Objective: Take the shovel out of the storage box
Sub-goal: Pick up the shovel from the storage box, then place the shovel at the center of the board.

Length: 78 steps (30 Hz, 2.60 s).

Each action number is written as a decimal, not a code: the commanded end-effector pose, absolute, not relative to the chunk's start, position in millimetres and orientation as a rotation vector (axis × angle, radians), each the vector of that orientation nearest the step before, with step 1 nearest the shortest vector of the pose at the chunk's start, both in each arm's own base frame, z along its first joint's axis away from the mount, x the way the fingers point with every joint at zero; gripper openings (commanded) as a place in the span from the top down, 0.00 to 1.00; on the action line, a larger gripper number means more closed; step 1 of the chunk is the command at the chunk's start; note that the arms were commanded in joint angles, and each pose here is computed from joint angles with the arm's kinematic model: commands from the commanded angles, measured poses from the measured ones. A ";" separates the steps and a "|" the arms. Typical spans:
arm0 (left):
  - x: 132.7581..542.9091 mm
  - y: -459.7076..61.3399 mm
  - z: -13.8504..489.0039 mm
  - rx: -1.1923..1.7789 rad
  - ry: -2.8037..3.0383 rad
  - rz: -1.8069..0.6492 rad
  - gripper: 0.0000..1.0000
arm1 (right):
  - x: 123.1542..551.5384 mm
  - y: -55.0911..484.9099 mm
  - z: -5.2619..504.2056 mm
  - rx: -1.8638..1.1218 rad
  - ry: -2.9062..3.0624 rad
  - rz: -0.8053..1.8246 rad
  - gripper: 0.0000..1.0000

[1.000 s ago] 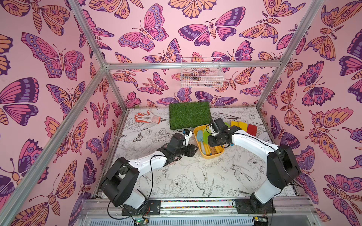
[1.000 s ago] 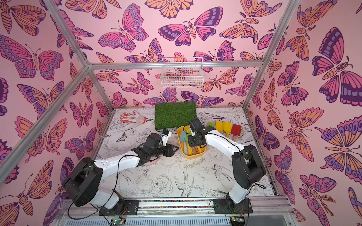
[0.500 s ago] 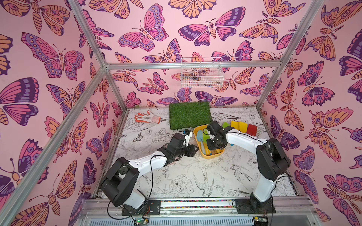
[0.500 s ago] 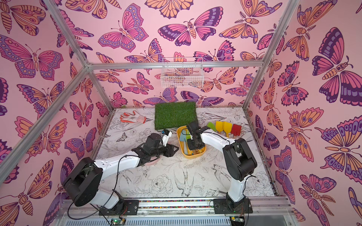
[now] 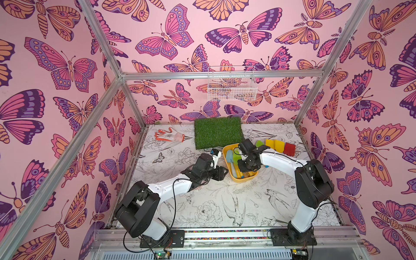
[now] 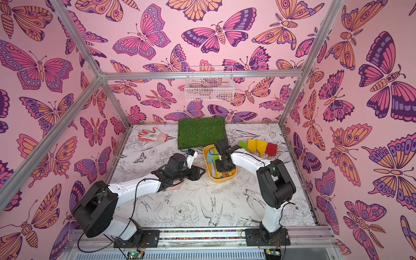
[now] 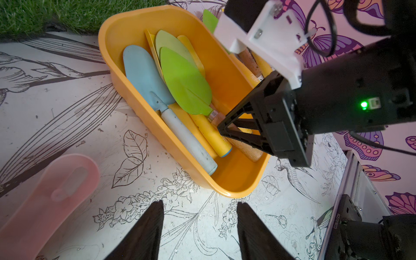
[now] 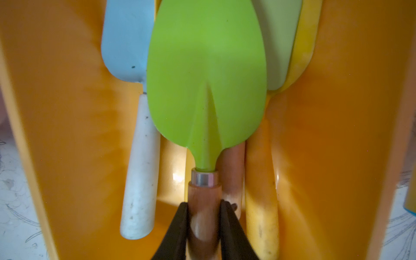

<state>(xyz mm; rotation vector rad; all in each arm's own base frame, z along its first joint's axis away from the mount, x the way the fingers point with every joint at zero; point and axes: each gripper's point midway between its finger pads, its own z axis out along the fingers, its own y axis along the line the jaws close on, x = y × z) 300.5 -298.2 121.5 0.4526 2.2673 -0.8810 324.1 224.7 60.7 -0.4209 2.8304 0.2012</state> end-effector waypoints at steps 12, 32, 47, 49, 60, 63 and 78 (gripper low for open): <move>299.1 -300.1 127.6 0.479 2.244 -0.875 0.42 | 315.8 219.9 109.4 -0.420 2.709 0.254 0.89; 299.1 -300.5 124.8 0.488 2.248 -0.867 0.42 | 304.0 178.7 138.1 -0.237 2.637 0.279 0.91; 301.1 -296.1 124.6 0.508 2.235 -0.819 0.42 | 263.0 128.7 104.7 -0.065 2.667 0.179 0.86; 301.6 -296.8 124.6 0.508 2.235 -0.819 0.42 | 260.1 124.3 102.7 -0.051 2.667 0.168 0.86; 301.1 -295.8 125.7 0.509 2.232 -0.816 0.42 | 248.5 94.9 78.8 0.086 2.718 0.130 0.86; 300.8 -295.4 127.3 0.508 2.227 -0.815 0.42 | 244.7 96.5 67.2 0.079 2.749 0.151 0.86; 299.6 -297.8 126.3 0.515 2.231 -0.823 0.42 | 254.3 106.6 36.3 0.054 2.865 0.144 0.84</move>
